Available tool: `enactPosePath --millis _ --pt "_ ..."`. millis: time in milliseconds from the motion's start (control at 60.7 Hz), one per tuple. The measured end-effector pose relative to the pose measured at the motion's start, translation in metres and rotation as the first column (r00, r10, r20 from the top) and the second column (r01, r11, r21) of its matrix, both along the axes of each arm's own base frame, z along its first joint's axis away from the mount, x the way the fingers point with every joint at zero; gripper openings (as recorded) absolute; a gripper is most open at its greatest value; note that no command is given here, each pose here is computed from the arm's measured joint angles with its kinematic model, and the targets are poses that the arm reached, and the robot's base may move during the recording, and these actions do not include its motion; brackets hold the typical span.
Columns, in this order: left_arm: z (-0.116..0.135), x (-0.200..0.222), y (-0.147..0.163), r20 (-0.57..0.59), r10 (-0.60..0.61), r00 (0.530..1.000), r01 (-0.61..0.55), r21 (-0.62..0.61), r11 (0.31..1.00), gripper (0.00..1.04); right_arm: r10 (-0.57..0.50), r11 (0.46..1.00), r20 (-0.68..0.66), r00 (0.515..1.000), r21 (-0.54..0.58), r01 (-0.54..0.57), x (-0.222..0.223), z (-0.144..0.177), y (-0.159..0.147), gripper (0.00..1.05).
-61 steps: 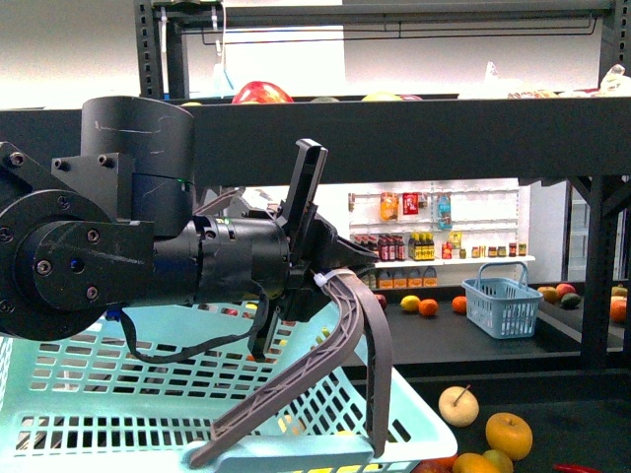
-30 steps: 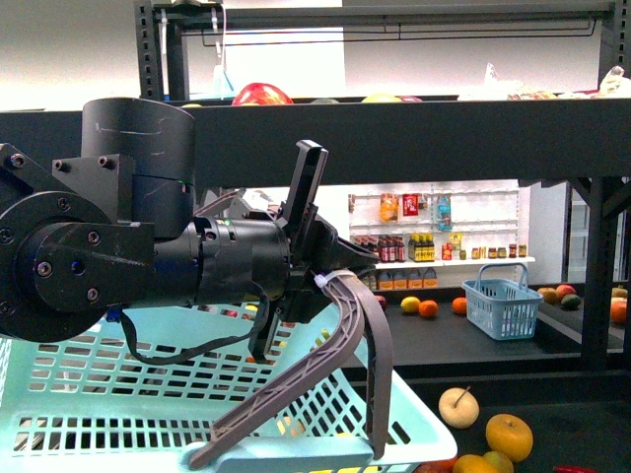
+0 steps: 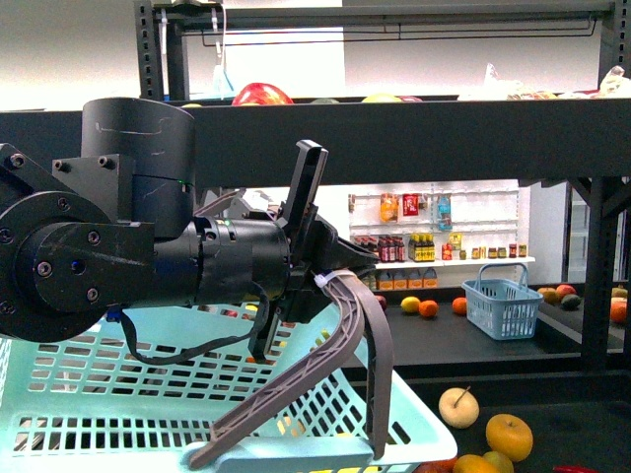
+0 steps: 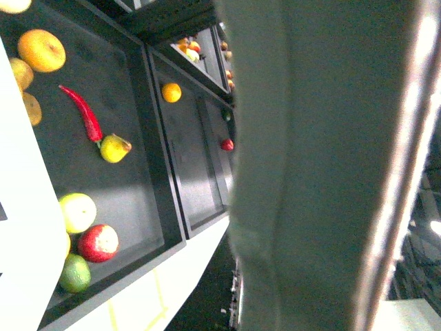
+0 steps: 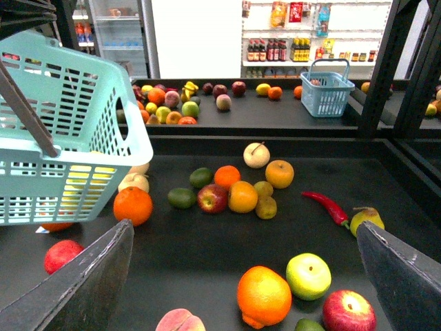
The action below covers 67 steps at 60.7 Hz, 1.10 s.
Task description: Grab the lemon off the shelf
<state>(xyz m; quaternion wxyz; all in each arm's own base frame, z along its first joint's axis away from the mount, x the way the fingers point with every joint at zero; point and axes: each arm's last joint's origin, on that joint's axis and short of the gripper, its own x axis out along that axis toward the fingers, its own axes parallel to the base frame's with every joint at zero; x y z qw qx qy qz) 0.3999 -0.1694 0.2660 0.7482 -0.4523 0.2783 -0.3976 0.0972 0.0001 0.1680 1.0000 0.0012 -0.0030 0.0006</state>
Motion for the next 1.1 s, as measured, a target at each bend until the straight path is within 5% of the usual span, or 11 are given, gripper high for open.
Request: enactPosePath --millis 247,494,807,1104 --pt "0.003 0.014 0.012 0.026 0.216 0.976 -0.214 -0.05 0.975 0.06 0.0 1.0 0.0 1.0 0.0 0.0 0.0 0.0 0.0 0.97" --pt "0.017 0.034 0.062 0.025 0.384 0.923 -0.371 -0.209 0.905 0.06 0.0 1.0 0.001 1.0 0.0 0.0 0.0 0.0 0.0 0.97" --pt "0.022 0.042 0.186 -0.01 0.632 0.775 -0.588 -0.379 0.715 0.06 0.0 1.0 0.001 1.0 0.0 0.0 0.0 0.0 0.0 0.97" --pt "0.012 0.029 0.264 0.004 0.728 0.686 -0.661 -0.414 0.625 0.06 0.0 1.0 0.001 1.0 0.0 0.0 0.0 0.0 0.0 0.97"
